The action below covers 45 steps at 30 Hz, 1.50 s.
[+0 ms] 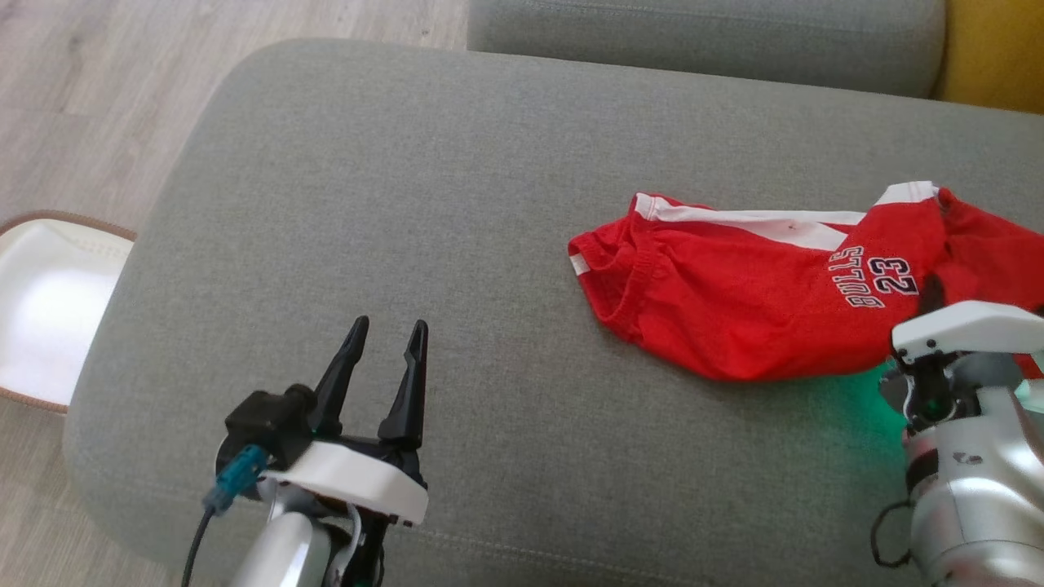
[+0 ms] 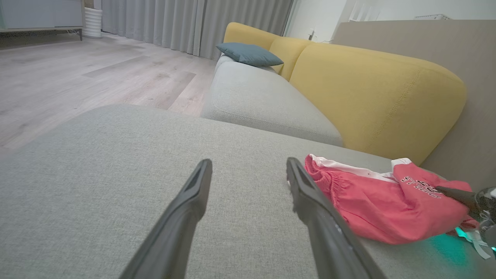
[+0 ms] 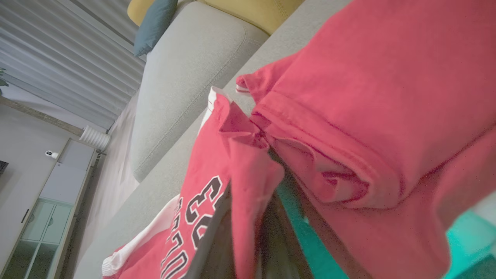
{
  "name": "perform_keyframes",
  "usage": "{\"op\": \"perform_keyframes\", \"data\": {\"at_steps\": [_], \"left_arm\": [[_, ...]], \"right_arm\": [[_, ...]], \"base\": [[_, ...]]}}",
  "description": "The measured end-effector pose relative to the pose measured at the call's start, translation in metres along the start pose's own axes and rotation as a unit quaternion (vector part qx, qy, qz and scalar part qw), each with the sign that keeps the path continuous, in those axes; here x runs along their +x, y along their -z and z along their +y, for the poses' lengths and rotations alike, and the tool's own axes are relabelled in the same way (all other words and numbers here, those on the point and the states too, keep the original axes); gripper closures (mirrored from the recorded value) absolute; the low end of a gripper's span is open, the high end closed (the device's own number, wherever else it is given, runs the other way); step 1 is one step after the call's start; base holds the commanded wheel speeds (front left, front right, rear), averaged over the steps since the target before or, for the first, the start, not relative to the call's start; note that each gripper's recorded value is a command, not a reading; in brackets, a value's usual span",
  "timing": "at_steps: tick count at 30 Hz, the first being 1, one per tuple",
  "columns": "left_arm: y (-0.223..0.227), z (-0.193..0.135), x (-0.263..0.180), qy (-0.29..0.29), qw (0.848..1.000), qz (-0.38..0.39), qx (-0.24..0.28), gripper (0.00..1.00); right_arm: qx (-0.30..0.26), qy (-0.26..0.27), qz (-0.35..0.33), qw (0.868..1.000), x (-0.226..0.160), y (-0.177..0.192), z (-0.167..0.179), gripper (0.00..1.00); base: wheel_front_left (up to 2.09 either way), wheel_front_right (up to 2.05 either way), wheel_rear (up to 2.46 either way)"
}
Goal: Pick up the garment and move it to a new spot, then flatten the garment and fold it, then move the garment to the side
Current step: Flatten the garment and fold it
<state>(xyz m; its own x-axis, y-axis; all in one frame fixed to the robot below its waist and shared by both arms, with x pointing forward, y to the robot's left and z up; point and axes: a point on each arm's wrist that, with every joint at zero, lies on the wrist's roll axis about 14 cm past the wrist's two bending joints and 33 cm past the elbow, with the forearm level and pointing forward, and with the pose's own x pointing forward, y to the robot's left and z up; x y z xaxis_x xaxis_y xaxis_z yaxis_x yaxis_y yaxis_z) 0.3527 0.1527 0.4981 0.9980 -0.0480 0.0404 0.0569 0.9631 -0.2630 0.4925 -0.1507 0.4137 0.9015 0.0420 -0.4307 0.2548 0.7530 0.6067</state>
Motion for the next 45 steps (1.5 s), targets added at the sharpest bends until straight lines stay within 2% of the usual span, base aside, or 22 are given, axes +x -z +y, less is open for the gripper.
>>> {"op": "perform_keyframes", "data": {"at_steps": [6,10,14,18,27,36,37,38,45], "left_arm": [[-0.004,0.002,-0.005,0.000,1.000,-0.006,0.005,0.00],[-0.006,0.004,-0.009,-0.004,1.000,-0.010,0.008,0.00],[-0.003,0.008,-0.016,-0.012,1.000,-0.005,0.011,0.00],[-0.002,0.012,-0.021,-0.019,1.000,-0.003,0.011,0.00],[-0.006,0.023,-0.029,-0.039,0.999,-0.008,0.012,0.00],[-0.004,0.031,-0.033,-0.054,0.998,-0.005,0.014,0.00],[-0.003,0.032,-0.034,-0.056,0.998,-0.004,0.013,0.00],[-0.003,0.033,-0.034,-0.057,0.998,-0.003,0.013,0.00],[0.000,0.036,-0.035,-0.064,0.998,0.003,0.009,0.00]], "right_arm": [[-0.006,-0.048,-0.027,0.998,-0.001,-0.010,0.034,1.00],[-0.011,-0.099,-0.028,0.995,-0.004,-0.008,0.070,1.00],[-0.020,-0.170,-0.017,0.985,-0.013,0.000,0.116,1.00],[-0.032,-0.222,0.013,0.974,-0.028,0.027,0.143,1.00],[-0.081,-0.277,0.090,0.953,-0.051,0.091,0.167,1.00],[-0.131,-0.288,0.156,0.936,-0.059,0.141,0.166,1.00],[-0.141,-0.287,0.166,0.933,-0.060,0.148,0.163,0.79],[-0.152,-0.286,0.176,0.930,-0.061,0.156,0.160,0.00],[-0.220,-0.279,0.240,0.903,-0.070,0.197,0.138,0.00]], "base": [[0.00,0.00,0.00],[0.00,0.00,0.00],[0.00,0.00,0.00],[0.00,0.00,0.00],[0.00,0.00,0.00],[0.00,0.00,0.00],[0.00,0.00,0.00],[0.00,0.00,0.00],[0.00,0.00,0.00]]}}
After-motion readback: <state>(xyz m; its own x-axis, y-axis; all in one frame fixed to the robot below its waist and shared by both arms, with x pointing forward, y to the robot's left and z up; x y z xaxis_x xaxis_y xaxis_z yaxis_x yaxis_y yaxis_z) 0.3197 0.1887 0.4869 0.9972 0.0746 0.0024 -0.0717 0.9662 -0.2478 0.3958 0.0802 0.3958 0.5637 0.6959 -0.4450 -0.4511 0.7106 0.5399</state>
